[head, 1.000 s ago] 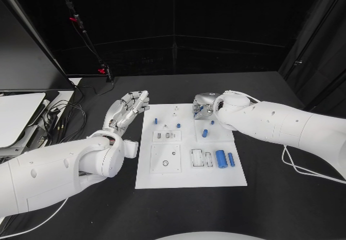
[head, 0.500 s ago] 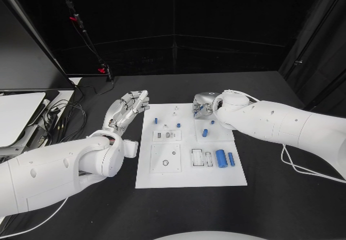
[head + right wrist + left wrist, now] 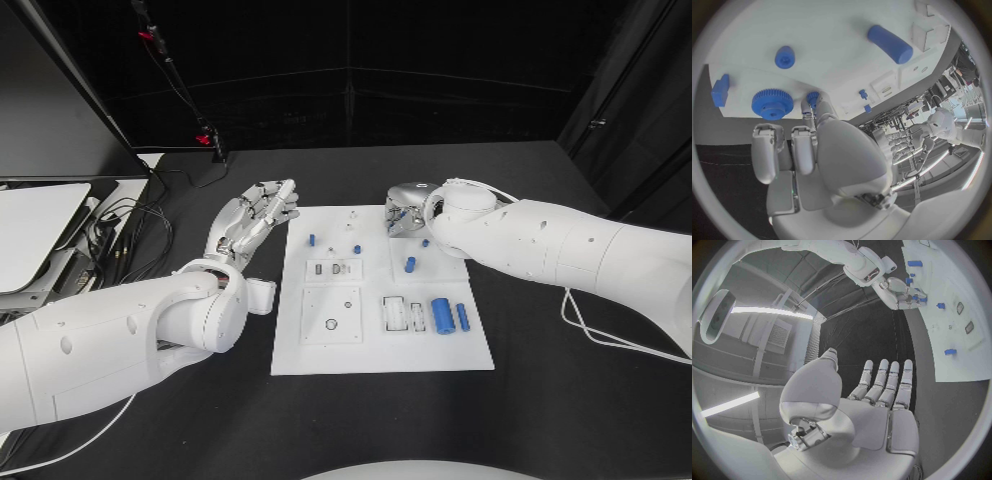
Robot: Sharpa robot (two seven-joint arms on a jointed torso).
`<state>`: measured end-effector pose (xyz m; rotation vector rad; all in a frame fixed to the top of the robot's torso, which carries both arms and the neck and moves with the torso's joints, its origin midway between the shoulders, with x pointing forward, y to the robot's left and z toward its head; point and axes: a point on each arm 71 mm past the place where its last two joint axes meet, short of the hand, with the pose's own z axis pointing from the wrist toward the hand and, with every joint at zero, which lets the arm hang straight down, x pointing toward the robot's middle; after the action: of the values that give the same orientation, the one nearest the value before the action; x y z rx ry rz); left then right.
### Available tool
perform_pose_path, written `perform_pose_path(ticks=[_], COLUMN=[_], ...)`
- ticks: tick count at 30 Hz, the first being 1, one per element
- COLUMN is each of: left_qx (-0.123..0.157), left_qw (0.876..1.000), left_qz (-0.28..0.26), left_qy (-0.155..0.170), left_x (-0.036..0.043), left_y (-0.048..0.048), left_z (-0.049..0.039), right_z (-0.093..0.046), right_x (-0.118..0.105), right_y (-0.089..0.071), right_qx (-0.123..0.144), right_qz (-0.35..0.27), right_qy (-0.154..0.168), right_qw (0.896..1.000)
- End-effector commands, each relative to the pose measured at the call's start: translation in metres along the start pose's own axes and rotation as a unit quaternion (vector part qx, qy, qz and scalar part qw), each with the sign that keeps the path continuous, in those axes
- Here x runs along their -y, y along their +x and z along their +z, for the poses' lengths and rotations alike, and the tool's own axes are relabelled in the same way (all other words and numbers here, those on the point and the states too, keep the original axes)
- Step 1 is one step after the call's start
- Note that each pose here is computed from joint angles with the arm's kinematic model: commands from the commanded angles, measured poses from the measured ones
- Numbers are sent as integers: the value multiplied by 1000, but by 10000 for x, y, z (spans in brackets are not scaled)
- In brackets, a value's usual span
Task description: Assemble the parts on the task board
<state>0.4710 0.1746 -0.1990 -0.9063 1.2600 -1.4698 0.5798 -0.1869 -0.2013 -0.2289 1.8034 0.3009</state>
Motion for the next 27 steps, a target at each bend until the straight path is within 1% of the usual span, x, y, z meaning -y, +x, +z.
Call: perform_pose_path(ticks=[1,8,12,13,16,19,20,22,27], left_qx=[-6,-6,-6,-6,-5,-5,-5,-5,-6], left_qw=[992,992,992,992,992,992,992,992,992], left_qz=[-2,-2,-2,-1,-1,-1,-1,0,0], left_qy=[127,126,125,125,124,124,124,123,123], left_x=[187,182,178,177,174,172,171,168,154], left_y=[9,7,5,4,0,-4,-5,-8,-1], left_z=[-18,-16,-14,-13,-13,-13,-13,-12,-11], right_z=[-8,-33,-63,-78,-112,-157,-163,-184,-204], right_x=[-3,-23,-30,-28,-22,-18,-18,-27,-73], right_y=[5,-74,-128,-146,-179,-206,-211,-254,-327], right_qx=[17,75,115,128,151,168,170,180,192], right_qz=[-7,3,13,19,31,42,43,50,61], right_qy=[-5,-29,-47,-52,-63,-73,-75,-82,-93], right_qw=[1000,997,992,990,986,982,982,979,975])
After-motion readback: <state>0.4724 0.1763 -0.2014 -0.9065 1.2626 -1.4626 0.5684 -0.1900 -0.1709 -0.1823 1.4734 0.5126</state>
